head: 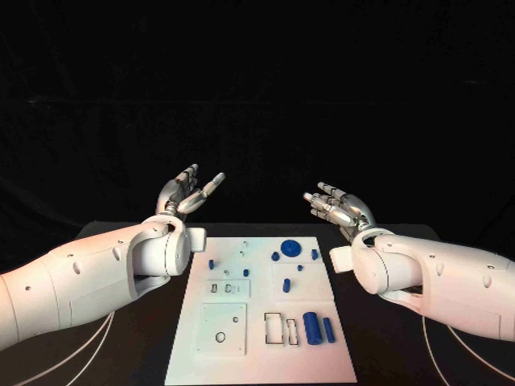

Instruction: Assemble the parts on the task board

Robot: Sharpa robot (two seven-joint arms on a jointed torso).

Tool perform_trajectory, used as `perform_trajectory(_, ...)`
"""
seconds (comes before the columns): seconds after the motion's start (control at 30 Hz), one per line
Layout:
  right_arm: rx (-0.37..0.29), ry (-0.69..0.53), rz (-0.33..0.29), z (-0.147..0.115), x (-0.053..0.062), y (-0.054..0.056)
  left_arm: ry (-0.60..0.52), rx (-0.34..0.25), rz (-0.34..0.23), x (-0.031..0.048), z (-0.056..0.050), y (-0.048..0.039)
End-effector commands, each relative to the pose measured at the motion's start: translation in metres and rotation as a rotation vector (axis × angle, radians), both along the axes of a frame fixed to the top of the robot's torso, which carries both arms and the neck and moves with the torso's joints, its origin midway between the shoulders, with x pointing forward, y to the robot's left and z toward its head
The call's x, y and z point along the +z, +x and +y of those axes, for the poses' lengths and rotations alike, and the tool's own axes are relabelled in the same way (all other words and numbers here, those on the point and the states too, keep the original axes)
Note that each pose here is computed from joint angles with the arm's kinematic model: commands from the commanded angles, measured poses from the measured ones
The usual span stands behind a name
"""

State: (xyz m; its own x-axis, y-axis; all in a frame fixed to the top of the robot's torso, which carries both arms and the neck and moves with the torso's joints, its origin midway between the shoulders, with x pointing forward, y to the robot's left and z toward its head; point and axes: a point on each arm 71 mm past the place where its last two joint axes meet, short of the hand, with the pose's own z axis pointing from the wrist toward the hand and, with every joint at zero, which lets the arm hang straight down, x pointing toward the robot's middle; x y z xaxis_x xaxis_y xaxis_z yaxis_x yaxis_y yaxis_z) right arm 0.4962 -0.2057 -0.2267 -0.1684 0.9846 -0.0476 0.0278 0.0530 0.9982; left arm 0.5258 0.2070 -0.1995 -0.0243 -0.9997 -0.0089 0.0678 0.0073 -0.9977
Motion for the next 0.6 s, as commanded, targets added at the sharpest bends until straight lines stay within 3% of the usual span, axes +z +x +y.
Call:
perform_trajectory(0.03, 0.177, 0.007, 0.033, 0.009, -0.001, 0.002, -0.046, -0.063, -0.017, 0.0024, -0.005, 0.0009)
perform_trajectory(0.2, 0.209, -0.002, 0.041, 0.009, -0.001, 0.004, -0.046, -0.063, -0.017, 0.0024, -0.005, 0.0009)
perform_trajectory(0.23, 0.176, -0.264, -0.200, -0.009, 0.014, 0.012, -0.051, -0.067, -0.018, 0.0052, 0.009, -0.0047)
perform_trajectory(0.6, 0.224, -0.460, -0.325, -0.015, 0.027, 0.018, -0.043, -0.057, -0.041, 0.0093, 0.017, -0.0086)
